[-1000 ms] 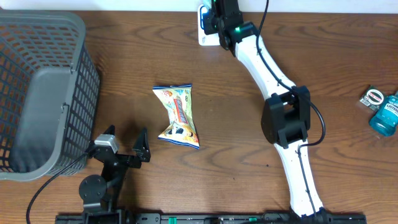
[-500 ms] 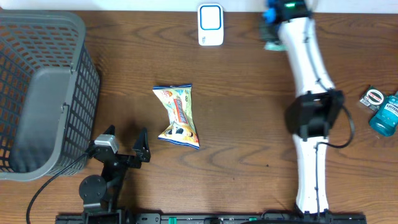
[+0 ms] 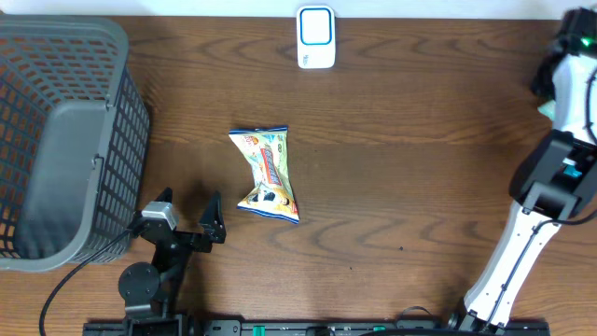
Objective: Scan the item barcode
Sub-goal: 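Carry the wipes packet to the right table edge and release it, then reach the right gripper toward the yellow snack packet, then grasp the yellow snack packet with the right gripper and lift it, then hold the snack packet's barcode up to the scanner face, then carry the snack packet to the right table edge and release it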
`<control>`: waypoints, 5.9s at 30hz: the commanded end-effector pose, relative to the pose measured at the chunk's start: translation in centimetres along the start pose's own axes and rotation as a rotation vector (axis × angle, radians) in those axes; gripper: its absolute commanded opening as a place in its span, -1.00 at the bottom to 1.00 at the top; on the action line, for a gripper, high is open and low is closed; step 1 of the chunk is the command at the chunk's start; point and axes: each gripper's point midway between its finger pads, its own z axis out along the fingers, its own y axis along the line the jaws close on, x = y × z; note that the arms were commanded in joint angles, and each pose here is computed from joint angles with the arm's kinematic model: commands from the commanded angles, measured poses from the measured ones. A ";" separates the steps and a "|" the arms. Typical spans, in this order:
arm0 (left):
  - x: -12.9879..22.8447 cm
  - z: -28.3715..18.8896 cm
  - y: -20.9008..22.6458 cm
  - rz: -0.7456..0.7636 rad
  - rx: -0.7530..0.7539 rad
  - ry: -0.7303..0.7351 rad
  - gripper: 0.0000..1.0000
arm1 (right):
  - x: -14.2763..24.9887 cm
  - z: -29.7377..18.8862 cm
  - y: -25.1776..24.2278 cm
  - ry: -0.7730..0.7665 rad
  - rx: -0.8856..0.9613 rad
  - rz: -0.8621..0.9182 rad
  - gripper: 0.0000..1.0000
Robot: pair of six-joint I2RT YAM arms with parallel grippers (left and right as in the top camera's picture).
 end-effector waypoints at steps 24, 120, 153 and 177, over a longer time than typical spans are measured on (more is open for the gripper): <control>1.6 0.1 0.2 -0.010 0.000 0.045 0.95 | 13.7 -32.7 22.4 0.303 -0.849 -0.225 0.99; 1.6 0.1 0.2 -0.010 0.000 0.045 0.95 | 33.0 -29.4 25.6 0.281 -0.590 -1.485 -0.98; 1.6 0.1 0.2 -0.010 0.000 0.045 0.96 | 10.1 -29.5 39.7 -0.913 0.046 -1.086 -0.98; 1.6 0.1 0.2 -0.010 0.000 0.045 0.96 | 2.6 -14.0 13.2 -0.246 0.226 -0.634 -0.98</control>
